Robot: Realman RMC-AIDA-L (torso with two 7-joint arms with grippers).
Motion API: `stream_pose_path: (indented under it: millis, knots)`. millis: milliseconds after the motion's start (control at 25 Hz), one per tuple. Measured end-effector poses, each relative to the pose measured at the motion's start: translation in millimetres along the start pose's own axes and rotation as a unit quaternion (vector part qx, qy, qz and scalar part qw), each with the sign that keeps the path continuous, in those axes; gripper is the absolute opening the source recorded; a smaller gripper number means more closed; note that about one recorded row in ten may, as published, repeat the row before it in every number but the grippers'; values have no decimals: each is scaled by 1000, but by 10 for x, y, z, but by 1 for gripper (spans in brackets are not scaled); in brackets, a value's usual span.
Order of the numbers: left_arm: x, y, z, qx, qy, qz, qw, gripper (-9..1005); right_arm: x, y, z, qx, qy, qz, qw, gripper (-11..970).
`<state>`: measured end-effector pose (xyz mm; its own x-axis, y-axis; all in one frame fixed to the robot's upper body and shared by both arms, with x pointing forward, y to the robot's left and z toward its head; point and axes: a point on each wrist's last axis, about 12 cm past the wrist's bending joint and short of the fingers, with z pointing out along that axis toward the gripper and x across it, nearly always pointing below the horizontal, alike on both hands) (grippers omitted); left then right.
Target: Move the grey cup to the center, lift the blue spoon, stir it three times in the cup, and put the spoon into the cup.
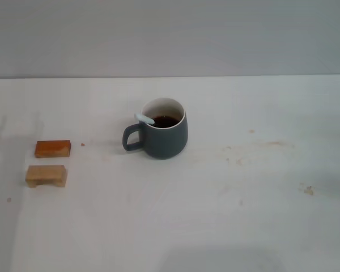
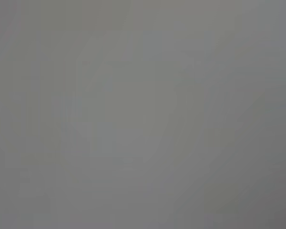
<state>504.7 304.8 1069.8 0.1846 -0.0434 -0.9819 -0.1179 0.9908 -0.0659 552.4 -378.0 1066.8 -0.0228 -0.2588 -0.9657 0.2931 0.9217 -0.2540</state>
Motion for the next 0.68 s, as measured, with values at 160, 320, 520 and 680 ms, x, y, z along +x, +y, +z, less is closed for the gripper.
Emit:
stream_pose_path:
  millis: [160, 320, 520, 680]
  knots:
    - [198, 337, -24, -34, 0, -20, 999, 742, 72, -252, -260, 64, -46, 14, 997, 293]
    - [266, 527, -8, -57, 4, -19, 998, 742, 145, -351, -448, 88, -76, 32, 993, 293]
    - [282, 635, 20, -66, 9, -4, 998, 742, 235, -426, -549, 97, -78, 68, 990, 293]
    - [287, 729, 23, -84, 13, -4, 996, 742, 263, -458, -558, 105, -72, 70, 989, 293]
